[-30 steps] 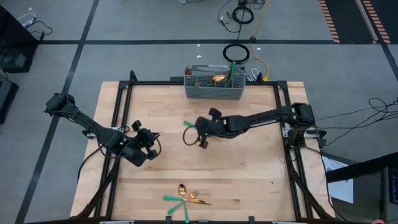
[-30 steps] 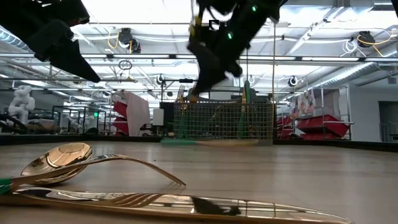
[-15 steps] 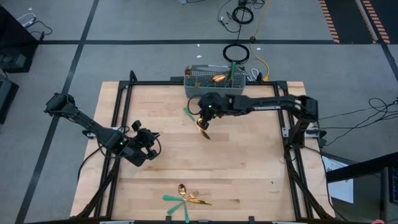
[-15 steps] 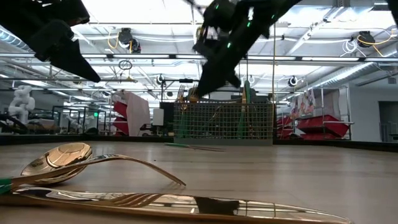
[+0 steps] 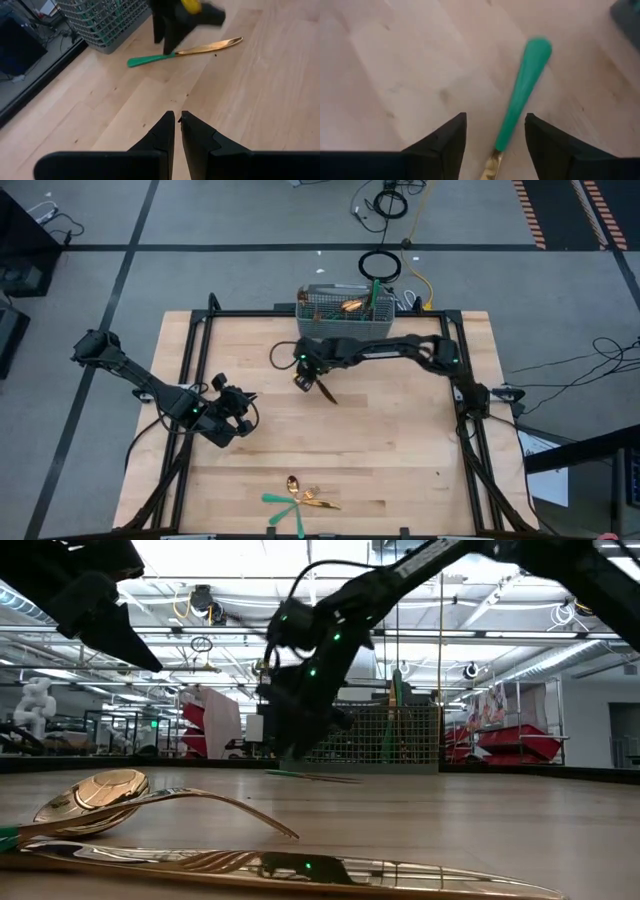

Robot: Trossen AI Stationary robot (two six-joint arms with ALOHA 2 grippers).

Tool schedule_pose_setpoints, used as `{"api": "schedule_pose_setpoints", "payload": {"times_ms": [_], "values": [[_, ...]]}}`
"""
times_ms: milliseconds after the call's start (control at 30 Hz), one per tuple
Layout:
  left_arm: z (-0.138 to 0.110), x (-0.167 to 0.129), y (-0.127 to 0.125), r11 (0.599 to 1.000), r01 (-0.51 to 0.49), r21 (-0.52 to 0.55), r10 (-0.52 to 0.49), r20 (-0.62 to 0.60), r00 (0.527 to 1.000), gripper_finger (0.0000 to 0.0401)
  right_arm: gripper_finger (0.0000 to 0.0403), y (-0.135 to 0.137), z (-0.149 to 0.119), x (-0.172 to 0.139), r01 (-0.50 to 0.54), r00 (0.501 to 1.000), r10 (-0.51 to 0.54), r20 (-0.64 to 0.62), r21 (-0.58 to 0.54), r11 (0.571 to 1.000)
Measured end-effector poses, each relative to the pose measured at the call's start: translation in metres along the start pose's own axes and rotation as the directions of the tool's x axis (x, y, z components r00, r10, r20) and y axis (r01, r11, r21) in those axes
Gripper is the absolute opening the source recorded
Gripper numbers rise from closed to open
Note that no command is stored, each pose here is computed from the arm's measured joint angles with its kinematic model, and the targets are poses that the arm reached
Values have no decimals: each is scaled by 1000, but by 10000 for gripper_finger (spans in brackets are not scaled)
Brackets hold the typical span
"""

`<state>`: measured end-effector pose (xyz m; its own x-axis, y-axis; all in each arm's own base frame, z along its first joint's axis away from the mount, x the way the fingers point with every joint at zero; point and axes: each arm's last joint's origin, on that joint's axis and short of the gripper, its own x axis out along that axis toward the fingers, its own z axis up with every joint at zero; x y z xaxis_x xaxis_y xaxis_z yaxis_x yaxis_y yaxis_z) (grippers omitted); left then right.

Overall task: Sort silverware
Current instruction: Put the green knife into the gray silverware basket with the other knives

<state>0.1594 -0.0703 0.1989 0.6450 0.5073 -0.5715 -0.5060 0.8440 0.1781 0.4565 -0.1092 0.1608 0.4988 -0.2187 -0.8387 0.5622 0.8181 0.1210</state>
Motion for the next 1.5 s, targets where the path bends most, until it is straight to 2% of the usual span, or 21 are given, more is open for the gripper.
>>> {"api": "schedule_pose_setpoints", "payload": {"times_ms": [200,367,433,600,633,767,967,1267,1367,1500], "values": [[0,0,0,1000,1,-14,-1,0,1000,41,178,-2,-7,23,99,976,-103,-193,-30,995],[0,0,0,1000,-1,-10,1,-2,1000,41,165,-6,-19,39,71,943,-78,-322,-32,997],[0,0,0,1000,-1,-11,1,-1,1000,41,139,-4,-24,46,74,934,-83,-347,-37,997],[0,0,0,1000,-1,-9,1,-1,1000,41,25,2,-31,49,39,921,-61,-384,-67,997],[0,0,0,1000,-1,-9,1,-1,1000,41,15,4,-32,49,37,921,-64,-384,-79,996],[0,0,0,1000,-1,-9,1,0,1000,41,5,5,-32,40,36,913,-67,-403,-85,996],[0,0,0,1000,-2,-9,2,0,1000,41,2,8,-43,21,26,845,-104,-524,-154,988],[0,0,0,1000,-1,-9,1,0,1000,41,1,16,-68,2,24,689,-212,-693,-270,963],[0,0,0,1000,-1,-8,1,0,1000,41,0,24,-71,-6,16,682,-233,-693,-304,952],[0,0,0,1000,-2,-5,2,0,1000,41,0,30,-70,-15,13,706,-240,-666,-327,945]]}}
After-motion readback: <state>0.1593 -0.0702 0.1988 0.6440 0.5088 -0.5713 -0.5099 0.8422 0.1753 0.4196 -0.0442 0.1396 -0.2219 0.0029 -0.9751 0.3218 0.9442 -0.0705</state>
